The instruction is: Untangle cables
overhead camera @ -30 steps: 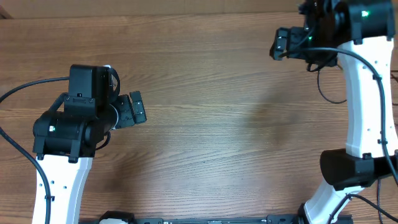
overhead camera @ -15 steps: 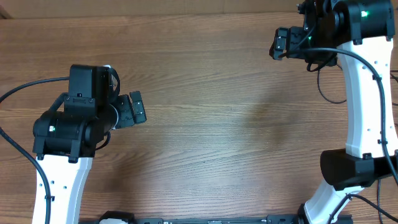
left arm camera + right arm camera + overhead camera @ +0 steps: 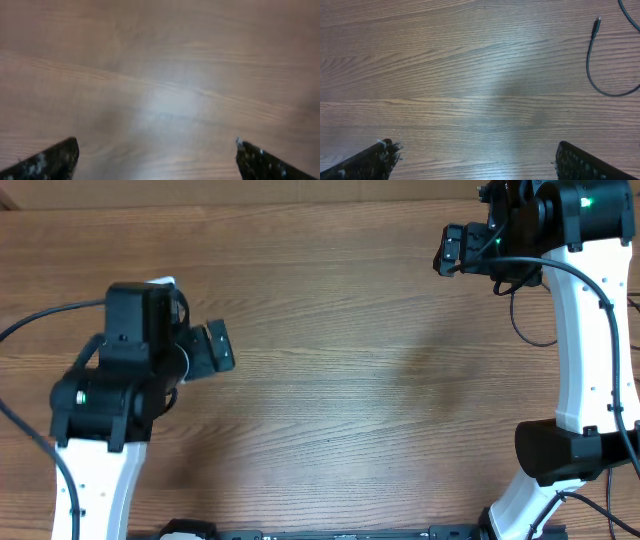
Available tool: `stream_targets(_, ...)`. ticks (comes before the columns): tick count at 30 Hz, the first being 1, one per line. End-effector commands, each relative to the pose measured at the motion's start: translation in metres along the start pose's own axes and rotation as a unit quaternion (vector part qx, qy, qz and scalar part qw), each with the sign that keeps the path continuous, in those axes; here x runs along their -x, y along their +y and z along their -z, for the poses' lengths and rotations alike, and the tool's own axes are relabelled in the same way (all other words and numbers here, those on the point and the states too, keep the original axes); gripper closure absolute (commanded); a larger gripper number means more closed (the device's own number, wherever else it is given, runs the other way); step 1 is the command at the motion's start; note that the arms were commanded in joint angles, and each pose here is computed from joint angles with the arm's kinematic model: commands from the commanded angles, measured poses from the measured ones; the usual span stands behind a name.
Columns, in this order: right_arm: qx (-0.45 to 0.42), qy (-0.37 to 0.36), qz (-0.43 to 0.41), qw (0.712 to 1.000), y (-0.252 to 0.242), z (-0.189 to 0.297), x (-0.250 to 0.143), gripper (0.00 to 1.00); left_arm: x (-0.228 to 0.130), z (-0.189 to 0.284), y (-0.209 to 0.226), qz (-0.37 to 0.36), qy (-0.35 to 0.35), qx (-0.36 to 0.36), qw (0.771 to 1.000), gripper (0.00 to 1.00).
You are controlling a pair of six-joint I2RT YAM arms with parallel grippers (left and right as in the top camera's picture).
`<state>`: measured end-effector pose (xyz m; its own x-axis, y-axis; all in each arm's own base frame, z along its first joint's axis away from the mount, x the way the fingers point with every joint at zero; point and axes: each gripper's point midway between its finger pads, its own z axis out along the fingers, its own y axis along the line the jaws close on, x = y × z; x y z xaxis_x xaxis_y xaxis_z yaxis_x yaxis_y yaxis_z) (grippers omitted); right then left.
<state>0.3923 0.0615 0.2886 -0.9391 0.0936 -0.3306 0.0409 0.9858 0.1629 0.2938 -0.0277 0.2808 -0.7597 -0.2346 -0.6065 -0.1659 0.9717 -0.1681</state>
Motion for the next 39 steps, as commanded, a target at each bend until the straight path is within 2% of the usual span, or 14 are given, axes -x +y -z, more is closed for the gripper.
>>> stream_targets(1,0.002,-0.005,0.001,1.0,0.001,0.002,0.002,0.0,0.01,0.013,-0.019,-0.032,-0.094,-0.078,0.992,0.01)
stream_targets(3,0.003,-0.005,0.001,1.0,0.001,0.002,0.002,0.0,0.012,0.014,-0.03,-0.055,-0.153,-0.12,0.979,0.0)
stream_targets(8,0.002,-0.005,0.001,1.0,0.001,0.002,0.002,0.0,0.0,0.009,-0.03,-0.062,-0.292,-0.168,0.94,0.01)
stream_targets(9,0.002,-0.005,0.001,1.0,0.001,0.002,0.002,0.0,-0.004,0.01,-0.028,-0.063,-0.341,-0.179,0.921,0.0)
stream_targets(13,0.002,-0.005,0.001,1.0,0.001,0.002,0.002,0.0,-0.019,0.014,-0.018,-0.057,-0.455,-0.194,0.867,0.0)
stream_targets(19,0.003,-0.005,0.001,1.0,0.001,0.002,0.002,0.0,-0.051,0.001,0.007,-0.03,-0.533,-0.18,0.826,0.01)
stream_targets(23,0.002,-0.005,0.001,1.0,0.001,0.002,0.002,0.0,-0.056,-0.01,0.015,-0.023,-0.513,-0.16,0.843,0.0)
stream_targets(28,0.003,-0.005,0.001,1.0,0.001,0.002,0.002,0.0,-0.079,-0.046,0.031,-0.018,-0.443,-0.112,0.889,0.01)
stream_targets(32,0.002,-0.005,0.001,1.0,0.001,0.002,0.002,0.0,-0.113,-0.078,0.049,-0.018,-0.363,-0.074,0.929,0.0)
stream_targets(34,0.003,-0.005,0.001,1.0,0.001,0.002,0.002,0.0,-0.111,-0.069,0.043,-0.074,-0.38,-0.078,0.919,0.0)
stream_targets(39,0.002,-0.005,0.001,1.0,0.001,0.002,0.002,0.0,-0.108,-0.067,0.046,-0.09,-0.389,-0.067,0.914,0.0)
